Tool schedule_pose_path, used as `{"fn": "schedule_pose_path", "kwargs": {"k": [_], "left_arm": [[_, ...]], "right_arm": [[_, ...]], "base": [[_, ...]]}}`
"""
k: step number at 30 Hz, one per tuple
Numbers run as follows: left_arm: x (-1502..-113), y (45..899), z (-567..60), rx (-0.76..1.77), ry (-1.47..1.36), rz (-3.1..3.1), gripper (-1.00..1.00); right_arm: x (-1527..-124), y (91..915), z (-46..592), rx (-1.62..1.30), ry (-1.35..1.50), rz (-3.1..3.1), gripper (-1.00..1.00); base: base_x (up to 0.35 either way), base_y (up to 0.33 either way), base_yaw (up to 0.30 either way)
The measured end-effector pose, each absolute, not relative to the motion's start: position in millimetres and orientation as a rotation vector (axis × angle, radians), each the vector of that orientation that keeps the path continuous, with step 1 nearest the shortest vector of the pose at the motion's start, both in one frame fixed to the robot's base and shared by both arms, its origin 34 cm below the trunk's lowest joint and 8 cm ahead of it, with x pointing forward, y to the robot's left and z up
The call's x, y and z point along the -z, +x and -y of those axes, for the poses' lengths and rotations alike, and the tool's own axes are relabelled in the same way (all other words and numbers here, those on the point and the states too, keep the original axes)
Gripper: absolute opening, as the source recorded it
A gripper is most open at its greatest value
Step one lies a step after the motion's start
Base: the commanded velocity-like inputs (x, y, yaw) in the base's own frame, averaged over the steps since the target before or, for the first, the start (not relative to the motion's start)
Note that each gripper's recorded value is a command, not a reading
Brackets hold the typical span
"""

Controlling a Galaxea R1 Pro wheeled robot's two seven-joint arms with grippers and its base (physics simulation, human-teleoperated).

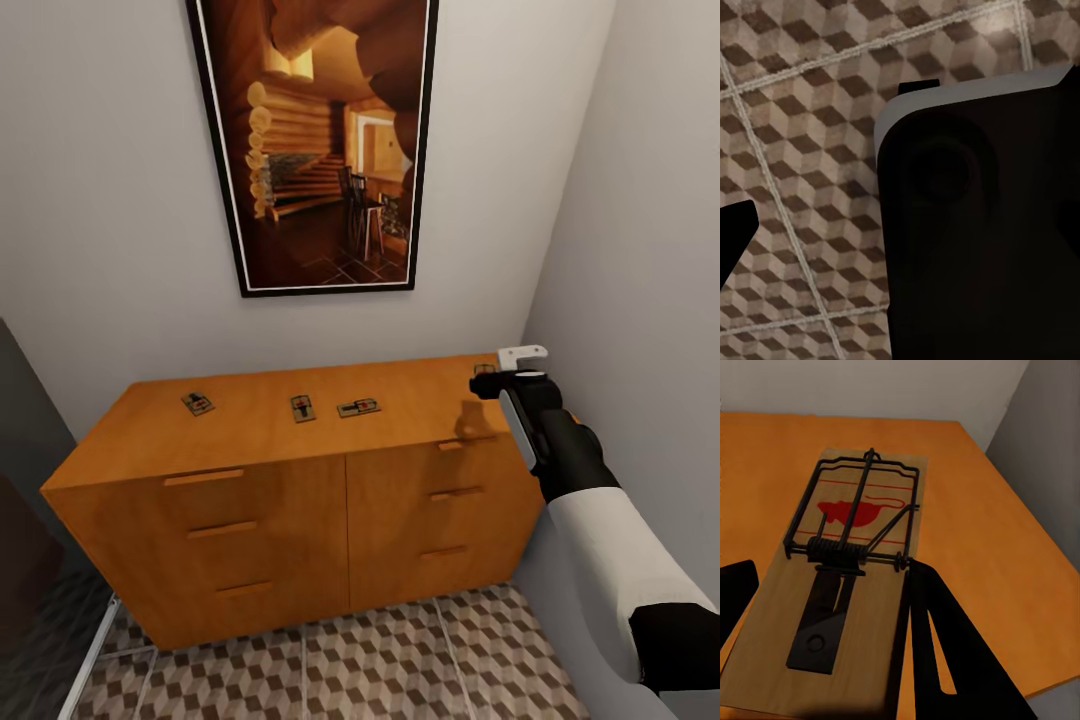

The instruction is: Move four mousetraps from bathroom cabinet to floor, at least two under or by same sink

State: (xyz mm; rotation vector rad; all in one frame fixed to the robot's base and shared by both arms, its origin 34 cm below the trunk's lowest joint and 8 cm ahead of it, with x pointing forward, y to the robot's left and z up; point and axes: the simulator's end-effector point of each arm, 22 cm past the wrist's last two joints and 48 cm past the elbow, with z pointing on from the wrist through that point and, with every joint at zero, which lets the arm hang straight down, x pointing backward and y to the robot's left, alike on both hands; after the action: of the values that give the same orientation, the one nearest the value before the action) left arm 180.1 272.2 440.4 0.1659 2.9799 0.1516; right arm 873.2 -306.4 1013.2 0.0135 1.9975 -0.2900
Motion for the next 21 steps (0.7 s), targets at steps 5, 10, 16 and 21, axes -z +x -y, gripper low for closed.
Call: {"fn": "schedule_pose_path", "kwargs": {"k": [5, 10, 16, 21], "left_arm": [[-440.3, 180.1, -272.1, -0.151, 0.165, -2.980, 1.00], [-440.2, 180.1, -272.1, -0.151, 0.165, -2.980, 1.00], [-440.2, 180.1, -272.1, -0.151, 0.166, -2.981, 1.00], [-440.2, 180.0, -272.1, -0.151, 0.166, -2.981, 1.00]], "right_arm": [[-1012.3, 873.5, 306.2, 0.290, 0.013, -1.999, -1.00], [-1010.8, 873.6, 305.4, 0.290, 0.010, -2.002, -1.00], [-1009.0, 873.7, 304.4, 0.287, 0.009, -2.006, -1.00], [-1007.5, 873.8, 304.0, 0.285, 0.008, -2.009, -1.00]], "base": [[-0.248, 0.000, 0.000], [-0.315, 0.000, 0.000], [-0.329, 0.000, 0.000], [-0.332, 0.000, 0.000]]}}
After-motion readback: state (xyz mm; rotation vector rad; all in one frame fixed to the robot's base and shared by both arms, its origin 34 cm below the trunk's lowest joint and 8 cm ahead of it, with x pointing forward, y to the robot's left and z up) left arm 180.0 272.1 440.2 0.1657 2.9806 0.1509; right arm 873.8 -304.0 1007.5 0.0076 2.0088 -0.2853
